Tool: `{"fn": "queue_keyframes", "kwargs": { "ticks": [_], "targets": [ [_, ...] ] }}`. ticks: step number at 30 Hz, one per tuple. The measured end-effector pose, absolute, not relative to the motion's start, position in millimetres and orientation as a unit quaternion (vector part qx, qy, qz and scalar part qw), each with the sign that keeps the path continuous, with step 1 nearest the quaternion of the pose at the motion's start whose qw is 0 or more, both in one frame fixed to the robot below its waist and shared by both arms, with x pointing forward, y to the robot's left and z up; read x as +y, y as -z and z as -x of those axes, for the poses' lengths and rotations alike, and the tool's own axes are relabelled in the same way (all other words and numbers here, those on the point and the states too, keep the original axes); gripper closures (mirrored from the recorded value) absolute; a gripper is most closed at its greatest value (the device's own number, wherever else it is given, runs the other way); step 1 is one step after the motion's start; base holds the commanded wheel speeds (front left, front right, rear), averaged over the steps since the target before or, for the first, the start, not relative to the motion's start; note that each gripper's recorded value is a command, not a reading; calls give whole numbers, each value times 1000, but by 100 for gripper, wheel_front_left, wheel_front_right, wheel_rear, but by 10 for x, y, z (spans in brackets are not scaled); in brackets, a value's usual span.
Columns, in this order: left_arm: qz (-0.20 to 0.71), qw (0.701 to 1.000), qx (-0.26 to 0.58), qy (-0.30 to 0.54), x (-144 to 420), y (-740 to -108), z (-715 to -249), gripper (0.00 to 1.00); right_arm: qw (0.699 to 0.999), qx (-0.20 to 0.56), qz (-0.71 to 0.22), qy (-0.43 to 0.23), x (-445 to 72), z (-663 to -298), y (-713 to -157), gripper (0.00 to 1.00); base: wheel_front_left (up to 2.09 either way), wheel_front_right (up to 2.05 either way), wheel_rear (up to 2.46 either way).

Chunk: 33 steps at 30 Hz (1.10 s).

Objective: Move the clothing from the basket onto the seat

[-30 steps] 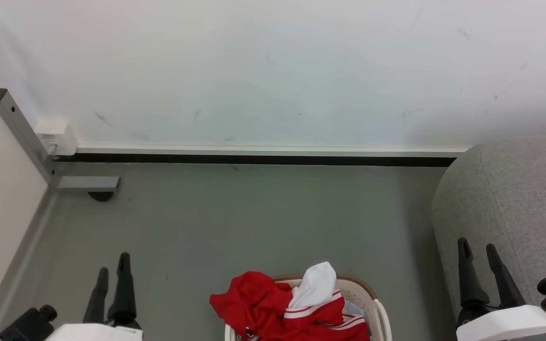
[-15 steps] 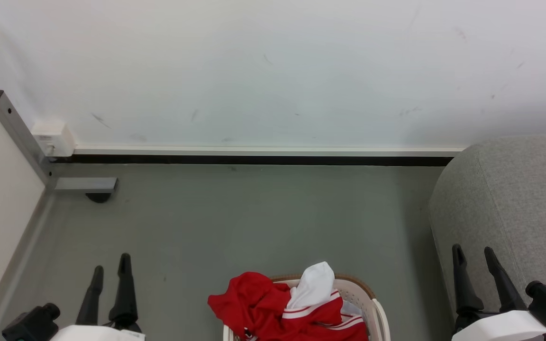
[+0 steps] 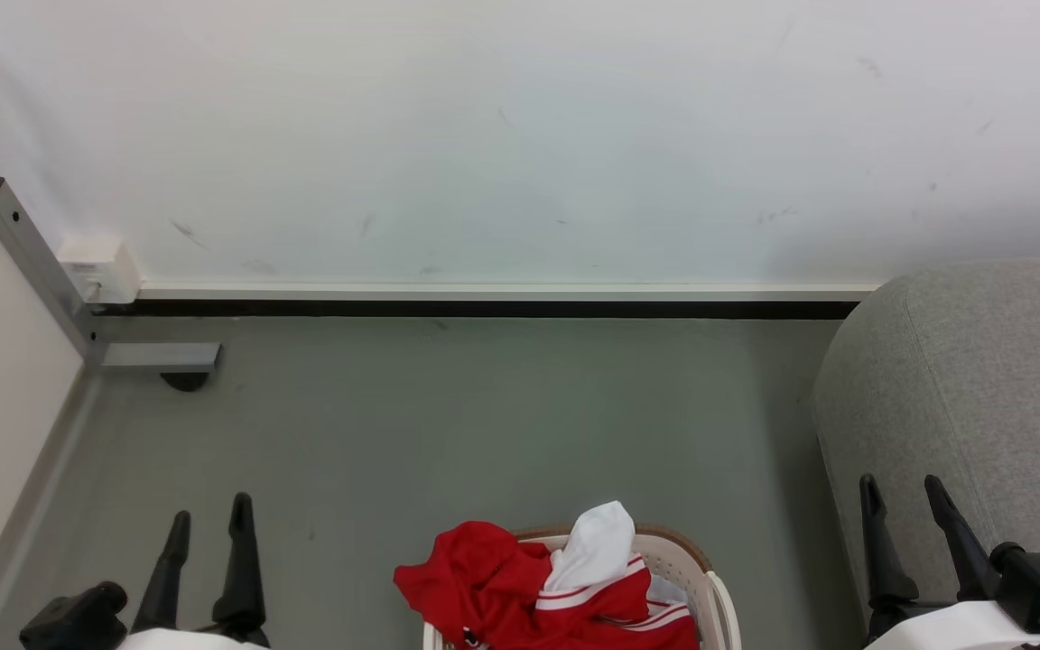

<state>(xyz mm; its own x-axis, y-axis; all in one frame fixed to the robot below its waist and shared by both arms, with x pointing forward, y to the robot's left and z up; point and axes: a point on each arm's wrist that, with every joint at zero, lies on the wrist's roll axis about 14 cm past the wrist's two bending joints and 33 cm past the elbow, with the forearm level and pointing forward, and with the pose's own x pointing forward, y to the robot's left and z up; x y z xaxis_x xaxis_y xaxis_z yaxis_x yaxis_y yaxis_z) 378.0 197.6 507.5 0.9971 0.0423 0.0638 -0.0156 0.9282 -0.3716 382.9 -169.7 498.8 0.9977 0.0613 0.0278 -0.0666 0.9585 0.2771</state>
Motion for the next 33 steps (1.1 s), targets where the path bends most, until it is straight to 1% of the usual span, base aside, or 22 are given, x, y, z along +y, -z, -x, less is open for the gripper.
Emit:
{"fn": "queue_keyframes", "kwargs": {
  "ticks": [11,21,33],
  "targets": [
    [139,990,-27,-4,1931,-5010,-3783,0,993,-1,-111,-33,-1707,-3803,-4900,0,0,0,0],
    [94,995,-25,5,1904,-4985,-3789,0,995,6,-99,-33,-1709,-3764,-4833,0,0,0,0],
    [62,998,-20,11,1892,-4923,-3773,0,995,11,-98,-30,-1720,-3726,-4765,0,0,0,0]
  ]
}}
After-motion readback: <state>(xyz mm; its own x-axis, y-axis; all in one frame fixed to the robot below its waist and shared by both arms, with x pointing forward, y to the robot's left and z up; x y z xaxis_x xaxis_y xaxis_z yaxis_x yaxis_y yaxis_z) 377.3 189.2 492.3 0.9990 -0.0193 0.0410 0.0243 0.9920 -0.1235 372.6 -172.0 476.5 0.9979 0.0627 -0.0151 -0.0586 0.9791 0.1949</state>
